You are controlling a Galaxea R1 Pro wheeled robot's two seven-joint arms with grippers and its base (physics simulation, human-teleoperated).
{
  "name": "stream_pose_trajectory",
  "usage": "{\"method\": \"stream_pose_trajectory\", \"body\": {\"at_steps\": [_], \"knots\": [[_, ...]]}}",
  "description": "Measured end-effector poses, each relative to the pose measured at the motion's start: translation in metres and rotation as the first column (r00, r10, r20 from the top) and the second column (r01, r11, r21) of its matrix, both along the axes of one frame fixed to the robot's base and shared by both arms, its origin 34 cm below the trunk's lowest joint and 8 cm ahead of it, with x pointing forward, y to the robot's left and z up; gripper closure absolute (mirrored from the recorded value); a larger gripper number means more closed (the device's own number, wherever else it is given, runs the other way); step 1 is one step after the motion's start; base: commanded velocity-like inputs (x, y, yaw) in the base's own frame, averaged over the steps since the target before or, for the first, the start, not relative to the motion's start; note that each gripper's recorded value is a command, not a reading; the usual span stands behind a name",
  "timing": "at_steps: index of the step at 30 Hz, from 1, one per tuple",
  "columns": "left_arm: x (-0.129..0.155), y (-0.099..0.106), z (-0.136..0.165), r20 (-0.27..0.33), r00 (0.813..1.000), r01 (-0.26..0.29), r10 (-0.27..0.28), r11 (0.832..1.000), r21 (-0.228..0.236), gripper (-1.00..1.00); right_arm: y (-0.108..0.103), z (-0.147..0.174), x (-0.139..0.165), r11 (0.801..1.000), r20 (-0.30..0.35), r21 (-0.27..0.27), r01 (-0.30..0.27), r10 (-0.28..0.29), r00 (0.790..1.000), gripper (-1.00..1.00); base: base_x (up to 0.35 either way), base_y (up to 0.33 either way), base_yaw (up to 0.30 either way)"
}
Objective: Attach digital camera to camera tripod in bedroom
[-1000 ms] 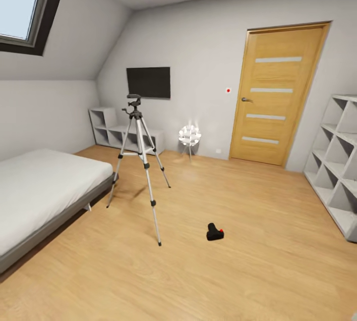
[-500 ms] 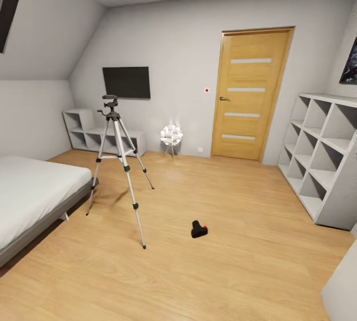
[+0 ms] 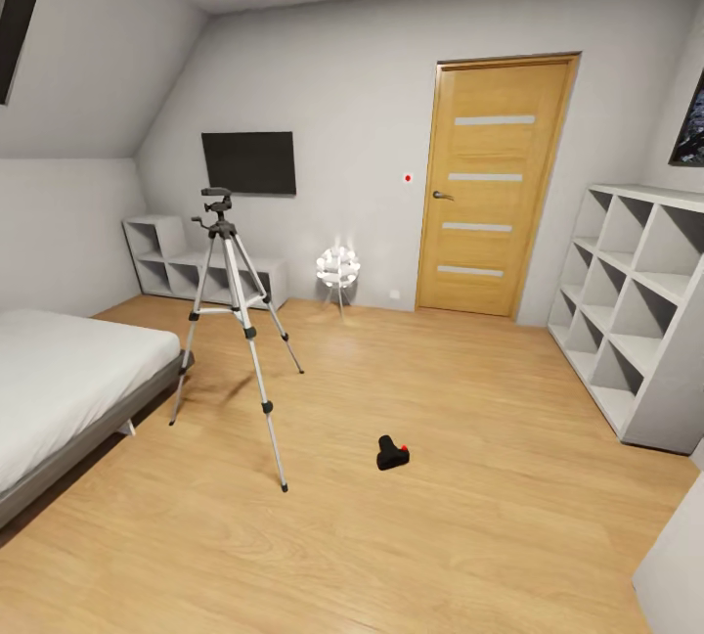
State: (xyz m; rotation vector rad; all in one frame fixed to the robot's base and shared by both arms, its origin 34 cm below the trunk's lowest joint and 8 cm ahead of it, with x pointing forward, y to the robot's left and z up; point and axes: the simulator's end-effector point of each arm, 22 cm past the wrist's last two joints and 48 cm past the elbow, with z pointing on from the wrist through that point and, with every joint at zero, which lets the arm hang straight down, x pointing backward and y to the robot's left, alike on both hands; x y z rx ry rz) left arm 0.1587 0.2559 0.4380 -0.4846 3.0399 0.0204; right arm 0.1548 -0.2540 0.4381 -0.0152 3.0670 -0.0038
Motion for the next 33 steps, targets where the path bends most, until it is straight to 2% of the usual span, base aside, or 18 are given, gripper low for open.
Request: {"method": "stream_pose_trajectory", "body": {"at_steps": [7,21,23,33], "knots": [[-0.0005,-0.0001,0.0000,-0.001,1.000,-0.023,0.023,1.000,0.000,-1.00,-0.0007,0.0000,0.0000,1.000,0.000,-0.001,0.000,0.000,1.000,-1.00,0.000,0.000,0.000],[-0.0005,-0.0013,0.0000,0.000,1.000,-0.025,0.025,1.000,-0.001,-1.00,-0.0011,0.0000,-0.0006,1.000,-0.003,-0.002,0.000,0.000,1.000,-1.00,0.000,0.000,0.000],[-0.0012,-0.0027,0.0000,-0.001,1.000,-0.005,0.005,1.000,-0.003,-1.00,-0.0004,0.0001,0.0001,1.000,0.002,-0.001,0.000,0.000,1.000,-1.00,0.286,0.000,0.000],[-0.0011,-0.0032,0.0001,0.000,1.000,0.002,-0.002,1.000,-0.003,-1.00,-0.0005,0.0002,0.0005,1.000,0.003,-0.001,-0.004,0.004,1.000,-1.00,0.313,0.000,0.000]]}}
